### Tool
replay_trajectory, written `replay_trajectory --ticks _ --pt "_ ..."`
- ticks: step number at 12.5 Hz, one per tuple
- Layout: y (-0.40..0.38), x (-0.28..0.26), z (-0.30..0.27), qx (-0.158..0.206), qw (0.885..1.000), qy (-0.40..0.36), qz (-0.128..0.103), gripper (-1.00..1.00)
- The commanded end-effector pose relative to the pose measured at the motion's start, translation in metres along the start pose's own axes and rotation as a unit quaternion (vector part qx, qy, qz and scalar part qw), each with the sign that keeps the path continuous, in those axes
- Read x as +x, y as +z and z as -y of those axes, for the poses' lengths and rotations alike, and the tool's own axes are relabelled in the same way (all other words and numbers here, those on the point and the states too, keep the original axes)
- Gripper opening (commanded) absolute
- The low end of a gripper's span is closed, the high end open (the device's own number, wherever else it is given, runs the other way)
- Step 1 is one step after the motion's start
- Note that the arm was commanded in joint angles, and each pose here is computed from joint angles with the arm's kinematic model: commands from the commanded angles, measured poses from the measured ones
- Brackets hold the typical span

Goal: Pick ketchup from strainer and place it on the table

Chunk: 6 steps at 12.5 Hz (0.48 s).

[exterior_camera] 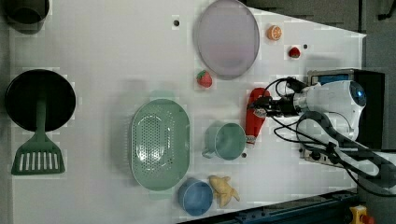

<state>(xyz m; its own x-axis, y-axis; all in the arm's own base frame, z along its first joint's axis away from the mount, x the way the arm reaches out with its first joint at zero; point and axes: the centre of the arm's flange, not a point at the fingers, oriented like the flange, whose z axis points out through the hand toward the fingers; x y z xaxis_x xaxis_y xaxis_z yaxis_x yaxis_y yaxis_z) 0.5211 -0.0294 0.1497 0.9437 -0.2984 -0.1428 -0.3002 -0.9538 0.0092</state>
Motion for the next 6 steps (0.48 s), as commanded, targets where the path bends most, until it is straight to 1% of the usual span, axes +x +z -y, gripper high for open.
replay_trajectory --ticks 1,4,5,6 --pt "-0.096 0.024 0.007 0.007 0.997 -0.017 -0.080 1.00" --pt "-0.189 0.035 0.007 -0.002 0.994 -0.008 -0.109 1.00" --pt "-0.222 0.040 0.007 -0.002 0.993 0.008 -0.117 1.00" --pt "-0.251 0.042 0.008 -0.004 0.993 0.030 -0.115 1.00"
